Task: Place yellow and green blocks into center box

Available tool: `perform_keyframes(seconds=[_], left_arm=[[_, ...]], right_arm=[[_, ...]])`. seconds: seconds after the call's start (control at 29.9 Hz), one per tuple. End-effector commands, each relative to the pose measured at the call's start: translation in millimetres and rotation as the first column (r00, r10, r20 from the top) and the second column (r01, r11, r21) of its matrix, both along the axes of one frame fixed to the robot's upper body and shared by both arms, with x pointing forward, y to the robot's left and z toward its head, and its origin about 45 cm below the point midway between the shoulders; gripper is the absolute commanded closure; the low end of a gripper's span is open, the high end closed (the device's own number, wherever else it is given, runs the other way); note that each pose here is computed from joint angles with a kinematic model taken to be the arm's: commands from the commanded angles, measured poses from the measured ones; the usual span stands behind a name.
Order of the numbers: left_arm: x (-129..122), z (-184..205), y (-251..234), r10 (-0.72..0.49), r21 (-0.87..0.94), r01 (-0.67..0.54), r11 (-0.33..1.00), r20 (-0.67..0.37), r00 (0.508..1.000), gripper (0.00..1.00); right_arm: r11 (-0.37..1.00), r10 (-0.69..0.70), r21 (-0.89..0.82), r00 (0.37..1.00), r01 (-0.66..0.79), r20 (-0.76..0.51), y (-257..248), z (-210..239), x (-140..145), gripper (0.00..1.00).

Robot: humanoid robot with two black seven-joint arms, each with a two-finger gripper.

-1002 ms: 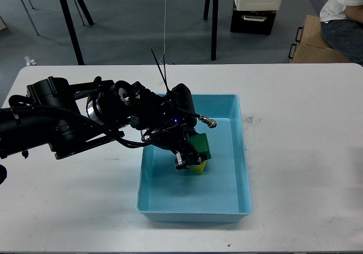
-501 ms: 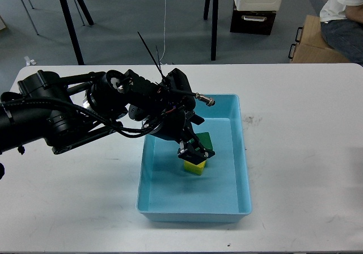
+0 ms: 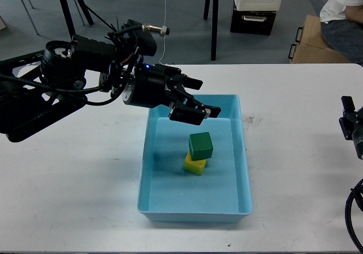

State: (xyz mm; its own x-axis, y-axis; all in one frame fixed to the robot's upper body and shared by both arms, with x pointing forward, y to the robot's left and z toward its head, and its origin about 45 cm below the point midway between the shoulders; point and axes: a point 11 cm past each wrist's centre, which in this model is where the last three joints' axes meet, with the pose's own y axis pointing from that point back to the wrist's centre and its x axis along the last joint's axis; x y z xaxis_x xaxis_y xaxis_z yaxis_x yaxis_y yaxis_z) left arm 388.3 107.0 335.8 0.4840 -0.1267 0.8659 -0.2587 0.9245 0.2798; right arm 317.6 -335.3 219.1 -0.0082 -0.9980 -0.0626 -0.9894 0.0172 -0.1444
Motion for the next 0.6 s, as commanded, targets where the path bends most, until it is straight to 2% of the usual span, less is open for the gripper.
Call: perform_keyframes(seconds=[0.0,0.13,0.23,0.33,0.4,0.5,0.57], left_arm=[[3.9,-17.3,34.5,0.125,-0.204,-0.152,0.967,-0.135,0.983,0.0],[-6.7,-47.4,45.1,0.168,-0.394,-0.283,0.874,-0.301,0.939,0.0],[-6.4,-55.0,71.8,0.233,-0.563,-0.447,0.695,-0.412,0.881,0.0],[-10.5,-57.9,96.4,0.18,-0.662,-0.582,0.472,-0.574,0.799,0.0],[-16.7,-66.8,111.6,0.106,-0.671,-0.672,0.312,-0.679,0.727,0.0],[-21.7,-77.4,125.0,0.035,-0.634,-0.765,0.111,-0.767,0.64,0.0],[-23.2,-91.5,128.2,0.008,-0.547,-0.837,0.001,-0.837,0.547,0.0]], right_arm=[[0.997,0.082,0.008,0.995,-0.083,0.059,31.3,20.0,21.3,0.02],[0.982,0.159,0.082,0.981,-0.168,0.108,77.9,32.2,34.0,0.01],[0.962,0.171,0.194,0.978,-0.192,0.119,95.4,36.3,39.4,0.01],[0.909,0.189,0.353,0.974,-0.223,0.129,95.9,38.8,41.2,0.01],[0.849,0.191,0.473,0.971,-0.236,0.142,92.0,39.8,41.6,0.01],[0.733,0.184,0.633,0.968,-0.25,0.17,82.3,35.5,36.8,0.01],[0.636,0.182,0.726,0.965,-0.261,0.188,74.4,26.6,29.1,0.01]])
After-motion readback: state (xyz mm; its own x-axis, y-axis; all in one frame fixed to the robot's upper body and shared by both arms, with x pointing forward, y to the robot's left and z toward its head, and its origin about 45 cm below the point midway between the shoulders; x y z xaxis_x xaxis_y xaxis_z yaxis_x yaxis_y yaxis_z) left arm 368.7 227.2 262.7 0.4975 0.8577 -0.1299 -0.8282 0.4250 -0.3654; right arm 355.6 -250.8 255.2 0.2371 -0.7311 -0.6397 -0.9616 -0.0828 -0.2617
